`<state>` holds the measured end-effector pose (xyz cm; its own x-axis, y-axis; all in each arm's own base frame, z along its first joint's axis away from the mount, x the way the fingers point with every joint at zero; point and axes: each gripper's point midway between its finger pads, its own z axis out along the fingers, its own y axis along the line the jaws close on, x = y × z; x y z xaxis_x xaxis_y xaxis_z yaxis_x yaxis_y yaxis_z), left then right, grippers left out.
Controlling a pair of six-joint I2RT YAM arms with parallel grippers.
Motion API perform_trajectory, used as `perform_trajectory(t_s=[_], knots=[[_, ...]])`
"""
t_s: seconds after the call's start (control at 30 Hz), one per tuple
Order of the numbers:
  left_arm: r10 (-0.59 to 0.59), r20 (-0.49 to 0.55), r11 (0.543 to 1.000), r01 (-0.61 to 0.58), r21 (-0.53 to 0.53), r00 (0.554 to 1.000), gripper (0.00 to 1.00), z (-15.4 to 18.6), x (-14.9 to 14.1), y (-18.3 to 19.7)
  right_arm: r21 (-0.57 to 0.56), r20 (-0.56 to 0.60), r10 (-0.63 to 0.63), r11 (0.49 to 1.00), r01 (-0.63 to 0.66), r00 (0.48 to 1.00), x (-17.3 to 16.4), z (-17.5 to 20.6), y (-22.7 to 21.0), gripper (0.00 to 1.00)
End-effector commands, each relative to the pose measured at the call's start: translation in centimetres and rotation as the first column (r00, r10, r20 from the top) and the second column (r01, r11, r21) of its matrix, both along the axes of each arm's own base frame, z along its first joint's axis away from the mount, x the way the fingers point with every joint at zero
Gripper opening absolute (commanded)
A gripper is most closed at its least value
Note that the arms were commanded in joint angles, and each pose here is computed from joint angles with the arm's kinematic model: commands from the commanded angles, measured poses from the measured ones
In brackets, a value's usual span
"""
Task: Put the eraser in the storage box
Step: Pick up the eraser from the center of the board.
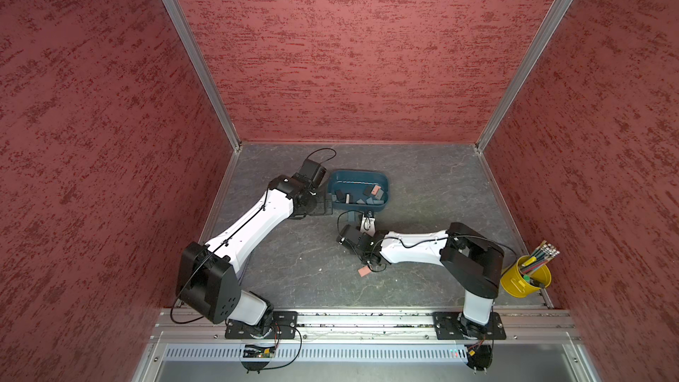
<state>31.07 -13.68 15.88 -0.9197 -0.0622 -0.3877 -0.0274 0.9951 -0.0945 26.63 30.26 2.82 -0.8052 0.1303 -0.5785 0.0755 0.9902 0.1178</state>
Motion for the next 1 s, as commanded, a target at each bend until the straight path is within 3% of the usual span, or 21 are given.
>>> perform_trajectory(t_s=[0.0,0.53,0.97], knots=[[0.002,0.027,1.0,-0.001,-0.014,1.0,1.0,0.6,0.1,0.1,-0.009,0.036,-0.003,1.0,0.003,0.999,0.1,1.7,-0.6,0.44],[0.022,0.014,0.999,-0.021,-0.024,1.0,1.0,0.5,-0.8,0.5,0.015,0.143,-0.016,1.0,0.014,0.99,2.3,7.5,-1.6,0.44],[0.073,-0.004,0.995,-0.073,-0.072,0.997,1.0,-0.5,-4.5,1.0,0.043,0.238,0.007,0.999,-0.018,0.971,8.3,13.0,-1.2,0.44]])
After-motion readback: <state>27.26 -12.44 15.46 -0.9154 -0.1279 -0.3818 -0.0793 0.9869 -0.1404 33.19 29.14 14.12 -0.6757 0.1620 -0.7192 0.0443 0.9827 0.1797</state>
